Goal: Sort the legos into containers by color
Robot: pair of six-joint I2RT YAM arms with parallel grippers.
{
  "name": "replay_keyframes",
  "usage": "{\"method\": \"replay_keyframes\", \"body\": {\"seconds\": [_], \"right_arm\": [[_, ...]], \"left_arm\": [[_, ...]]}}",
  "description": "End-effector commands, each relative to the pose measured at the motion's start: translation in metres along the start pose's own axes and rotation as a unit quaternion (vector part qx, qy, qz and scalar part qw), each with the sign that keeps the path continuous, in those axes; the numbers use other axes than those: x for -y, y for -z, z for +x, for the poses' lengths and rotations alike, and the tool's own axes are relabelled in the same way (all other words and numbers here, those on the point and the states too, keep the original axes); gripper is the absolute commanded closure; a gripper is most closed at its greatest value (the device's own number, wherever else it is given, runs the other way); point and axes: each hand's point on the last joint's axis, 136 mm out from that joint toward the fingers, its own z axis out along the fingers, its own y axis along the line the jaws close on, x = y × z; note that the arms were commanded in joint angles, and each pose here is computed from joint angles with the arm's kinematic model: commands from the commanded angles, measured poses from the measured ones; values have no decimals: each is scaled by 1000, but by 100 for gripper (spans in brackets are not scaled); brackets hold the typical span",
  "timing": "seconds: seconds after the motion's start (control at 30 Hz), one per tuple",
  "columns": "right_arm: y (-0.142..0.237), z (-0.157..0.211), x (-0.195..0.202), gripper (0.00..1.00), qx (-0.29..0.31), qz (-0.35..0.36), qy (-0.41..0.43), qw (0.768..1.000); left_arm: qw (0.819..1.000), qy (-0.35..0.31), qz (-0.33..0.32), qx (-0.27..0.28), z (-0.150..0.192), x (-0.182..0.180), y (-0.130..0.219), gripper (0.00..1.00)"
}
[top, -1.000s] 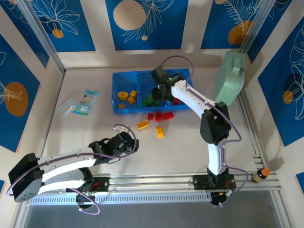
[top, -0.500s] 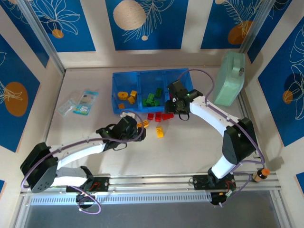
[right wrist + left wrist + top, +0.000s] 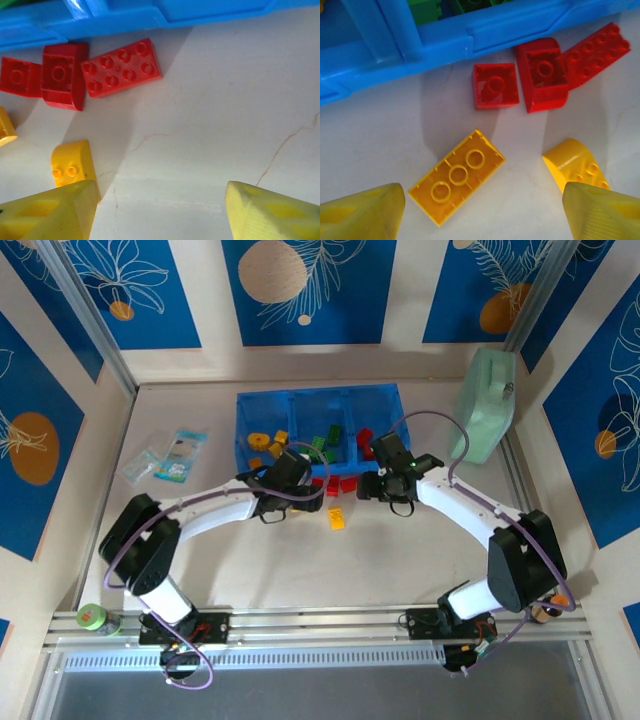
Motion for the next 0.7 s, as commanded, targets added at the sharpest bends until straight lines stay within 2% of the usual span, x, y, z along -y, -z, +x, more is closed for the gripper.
{"method": "replay_keyframes", "body": {"seconds": [0.0, 0.4, 0.67], "right_arm": [[3, 5, 2, 31, 3, -19, -17, 1000], [-4, 28, 19, 28, -8, -28, -42, 999], [-9, 36, 23, 29, -13, -28, -50, 998]], "left_arm": [[999, -34, -3, -32, 1, -1, -11, 18], [995, -65, -21, -77, 7, -8, -49, 20], [993, -51, -19, -102, 29, -8, -57, 26]]}}
